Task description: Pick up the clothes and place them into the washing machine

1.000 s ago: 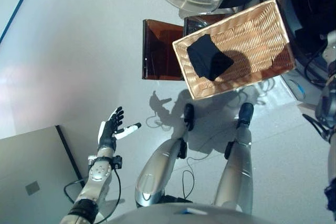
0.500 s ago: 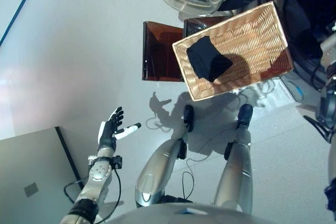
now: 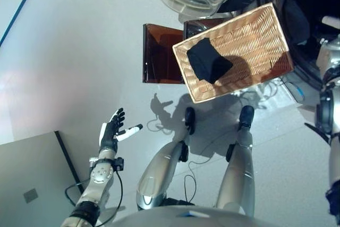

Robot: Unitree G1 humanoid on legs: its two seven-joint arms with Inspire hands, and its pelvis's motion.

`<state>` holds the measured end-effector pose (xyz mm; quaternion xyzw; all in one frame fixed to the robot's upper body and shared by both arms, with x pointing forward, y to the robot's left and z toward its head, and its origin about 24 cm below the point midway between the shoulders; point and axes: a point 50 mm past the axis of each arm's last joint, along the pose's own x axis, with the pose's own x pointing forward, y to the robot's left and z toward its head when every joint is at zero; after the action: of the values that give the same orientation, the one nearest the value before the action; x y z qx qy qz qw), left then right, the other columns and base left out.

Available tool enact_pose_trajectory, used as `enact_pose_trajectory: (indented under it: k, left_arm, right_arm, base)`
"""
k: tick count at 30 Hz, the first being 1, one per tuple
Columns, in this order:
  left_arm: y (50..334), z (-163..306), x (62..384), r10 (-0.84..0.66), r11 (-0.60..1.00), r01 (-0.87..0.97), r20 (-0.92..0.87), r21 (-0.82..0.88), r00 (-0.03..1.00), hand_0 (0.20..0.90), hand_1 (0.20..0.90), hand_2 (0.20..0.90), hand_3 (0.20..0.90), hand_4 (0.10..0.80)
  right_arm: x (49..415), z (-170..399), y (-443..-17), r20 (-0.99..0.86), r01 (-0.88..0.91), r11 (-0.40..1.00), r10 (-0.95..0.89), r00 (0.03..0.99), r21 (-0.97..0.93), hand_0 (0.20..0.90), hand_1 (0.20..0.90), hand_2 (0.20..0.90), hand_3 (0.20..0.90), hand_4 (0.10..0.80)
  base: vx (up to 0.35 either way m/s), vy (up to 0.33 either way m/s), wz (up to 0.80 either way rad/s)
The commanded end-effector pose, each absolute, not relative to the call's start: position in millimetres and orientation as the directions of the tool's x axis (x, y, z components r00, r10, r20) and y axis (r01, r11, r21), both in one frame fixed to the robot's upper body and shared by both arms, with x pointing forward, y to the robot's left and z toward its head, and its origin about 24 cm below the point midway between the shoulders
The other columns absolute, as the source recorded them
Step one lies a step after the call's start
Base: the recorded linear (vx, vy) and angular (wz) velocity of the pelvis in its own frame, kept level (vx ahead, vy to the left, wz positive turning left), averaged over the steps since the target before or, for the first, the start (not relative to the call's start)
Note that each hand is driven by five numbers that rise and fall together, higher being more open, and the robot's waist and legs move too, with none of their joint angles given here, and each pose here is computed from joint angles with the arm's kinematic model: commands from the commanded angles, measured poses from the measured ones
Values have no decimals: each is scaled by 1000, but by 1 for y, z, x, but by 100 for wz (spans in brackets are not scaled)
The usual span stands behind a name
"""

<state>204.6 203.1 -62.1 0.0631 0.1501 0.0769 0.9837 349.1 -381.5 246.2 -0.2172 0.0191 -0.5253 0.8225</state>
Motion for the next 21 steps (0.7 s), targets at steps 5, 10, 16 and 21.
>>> enact_pose_trajectory:
  k: [5, 10, 16, 21]
  left_arm:
    - [224, -71, 185, 284, 948, -223, -287, 226, 915, 900, 900, 900, 900, 800]
    - [220, -77, 183, 298, 944, -231, -306, 234, 904, 900, 900, 900, 900, 800]
    - [215, -87, 177, 295, 942, -210, -347, 263, 890, 900, 900, 900, 900, 800]
    - [211, -96, 173, 307, 932, -193, -384, 306, 871, 900, 900, 900, 900, 800]
  right_arm:
    - [350, 286, -341, 729, 899, 116, -547, 412, -421, 900, 900, 900, 900, 800]
    - [353, 223, -312, 709, 826, 157, -442, 549, -541, 900, 900, 900, 900, 800]
    - [354, 172, -271, 652, 712, 205, -294, 699, -671, 900, 900, 900, 900, 800]
    - [360, 147, -230, 593, 610, 235, -145, 792, -757, 900, 900, 900, 900, 800]
  base:
    - [1, -4, -2]
    - [0, -4, -2]
    - [0, 0, 0]
    - [0, 0, 0]
